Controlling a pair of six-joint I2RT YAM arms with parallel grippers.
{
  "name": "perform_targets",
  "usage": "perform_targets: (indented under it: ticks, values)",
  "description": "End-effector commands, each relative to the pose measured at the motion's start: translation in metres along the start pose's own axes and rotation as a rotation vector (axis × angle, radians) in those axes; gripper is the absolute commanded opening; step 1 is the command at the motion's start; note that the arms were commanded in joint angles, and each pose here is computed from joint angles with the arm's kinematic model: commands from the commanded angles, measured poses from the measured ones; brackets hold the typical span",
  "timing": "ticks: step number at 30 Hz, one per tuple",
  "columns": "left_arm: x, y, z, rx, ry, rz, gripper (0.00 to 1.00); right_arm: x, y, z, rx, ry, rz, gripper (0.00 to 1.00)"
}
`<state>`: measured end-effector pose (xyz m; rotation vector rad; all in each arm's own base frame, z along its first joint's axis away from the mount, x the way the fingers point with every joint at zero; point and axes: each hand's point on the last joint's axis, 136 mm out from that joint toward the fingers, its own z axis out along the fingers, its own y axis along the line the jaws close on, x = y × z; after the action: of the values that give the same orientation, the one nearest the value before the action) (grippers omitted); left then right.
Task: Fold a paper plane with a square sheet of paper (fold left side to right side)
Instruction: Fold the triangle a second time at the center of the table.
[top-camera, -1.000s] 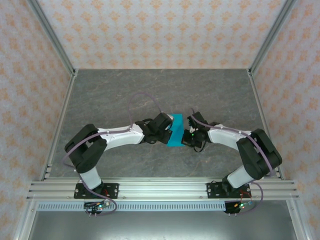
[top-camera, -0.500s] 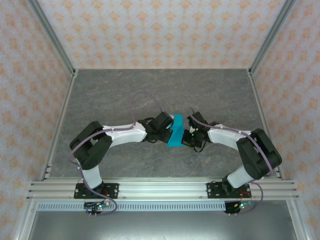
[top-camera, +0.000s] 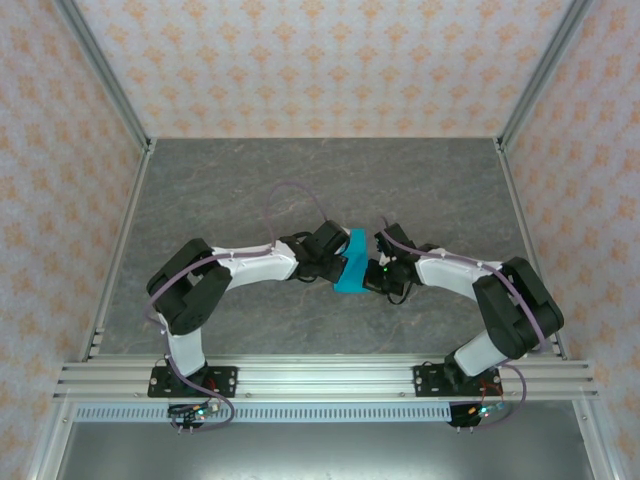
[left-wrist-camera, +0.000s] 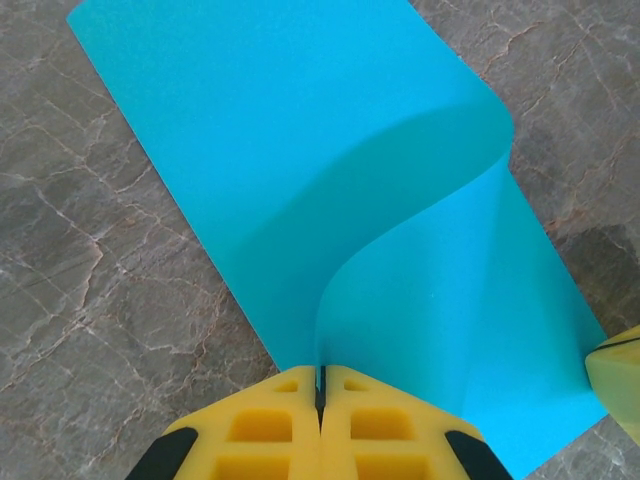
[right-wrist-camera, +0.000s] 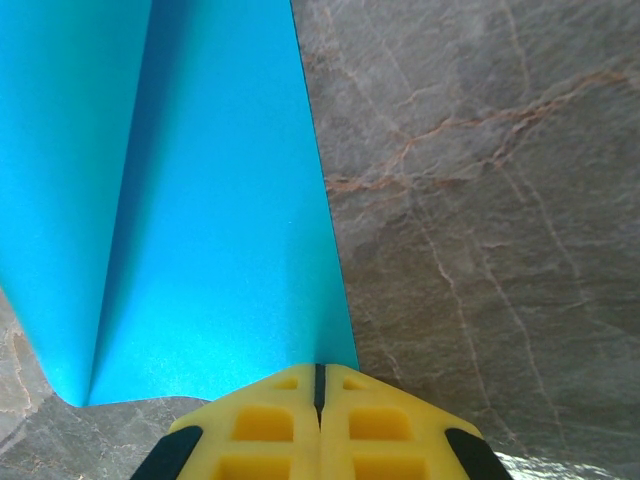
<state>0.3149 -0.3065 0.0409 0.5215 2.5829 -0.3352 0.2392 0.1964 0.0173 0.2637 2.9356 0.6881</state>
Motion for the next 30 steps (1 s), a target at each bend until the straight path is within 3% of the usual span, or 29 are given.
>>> perform_targets:
  ticks: [1, 30]
  values:
    - [-0.003, 0.002, 0.002, -0.014, 0.010, 0.023, 0.05, 0.010, -0.019, 0.006, 0.096, 0.039, -0.001, 0.00]
    - [0.011, 0.006, 0.015, -0.027, 0.053, 0.026, 0.05, 0.012, -0.020, 0.007, 0.108, 0.049, -0.004, 0.00]
